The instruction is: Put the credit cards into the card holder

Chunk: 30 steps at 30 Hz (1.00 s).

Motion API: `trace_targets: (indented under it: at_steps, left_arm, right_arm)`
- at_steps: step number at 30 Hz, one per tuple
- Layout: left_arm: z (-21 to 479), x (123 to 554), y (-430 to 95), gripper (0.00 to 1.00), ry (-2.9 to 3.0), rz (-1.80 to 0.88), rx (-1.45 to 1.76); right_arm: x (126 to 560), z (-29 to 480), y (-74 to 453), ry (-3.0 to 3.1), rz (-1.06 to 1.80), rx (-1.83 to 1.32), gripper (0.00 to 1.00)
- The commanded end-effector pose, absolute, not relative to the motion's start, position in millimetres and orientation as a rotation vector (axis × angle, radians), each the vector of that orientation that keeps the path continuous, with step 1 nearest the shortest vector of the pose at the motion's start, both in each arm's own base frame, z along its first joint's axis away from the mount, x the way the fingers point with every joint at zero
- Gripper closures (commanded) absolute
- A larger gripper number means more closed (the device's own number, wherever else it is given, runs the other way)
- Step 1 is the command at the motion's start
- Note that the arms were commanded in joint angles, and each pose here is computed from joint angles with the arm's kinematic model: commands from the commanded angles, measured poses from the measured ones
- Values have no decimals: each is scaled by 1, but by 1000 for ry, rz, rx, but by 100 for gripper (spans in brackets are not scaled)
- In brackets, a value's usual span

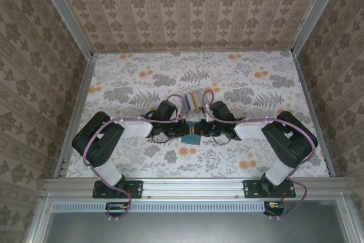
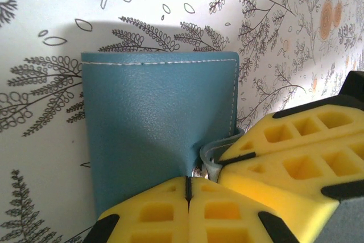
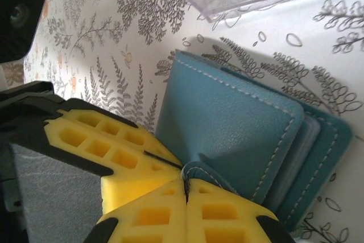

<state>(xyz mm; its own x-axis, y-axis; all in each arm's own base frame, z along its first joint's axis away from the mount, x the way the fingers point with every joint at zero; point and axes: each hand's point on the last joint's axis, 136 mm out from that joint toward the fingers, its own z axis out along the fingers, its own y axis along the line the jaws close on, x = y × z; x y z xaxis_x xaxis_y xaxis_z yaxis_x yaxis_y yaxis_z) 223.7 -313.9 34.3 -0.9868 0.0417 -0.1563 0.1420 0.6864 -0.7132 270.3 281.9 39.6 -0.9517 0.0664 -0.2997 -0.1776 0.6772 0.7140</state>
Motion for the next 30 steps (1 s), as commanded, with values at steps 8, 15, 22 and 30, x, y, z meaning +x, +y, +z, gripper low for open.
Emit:
trace_targets:
  at_steps: [8,15,22,30]
  left_arm:
    - [18,220,-304,99,2830,-1130,92]
    - [19,222,-303,99,2826,-1131,89]
    - [26,224,-298,99,2801,-1143,67]
    - [68,238,-279,94,2685,-1154,45]
  right_arm:
    - [257,21,278,2690,1025,-184,100]
    - [246,-7,260,2758,764,-288,100]
    - [232,-22,236,2770,500,-332,100]
    - [241,11,263,2702,667,-334,93]
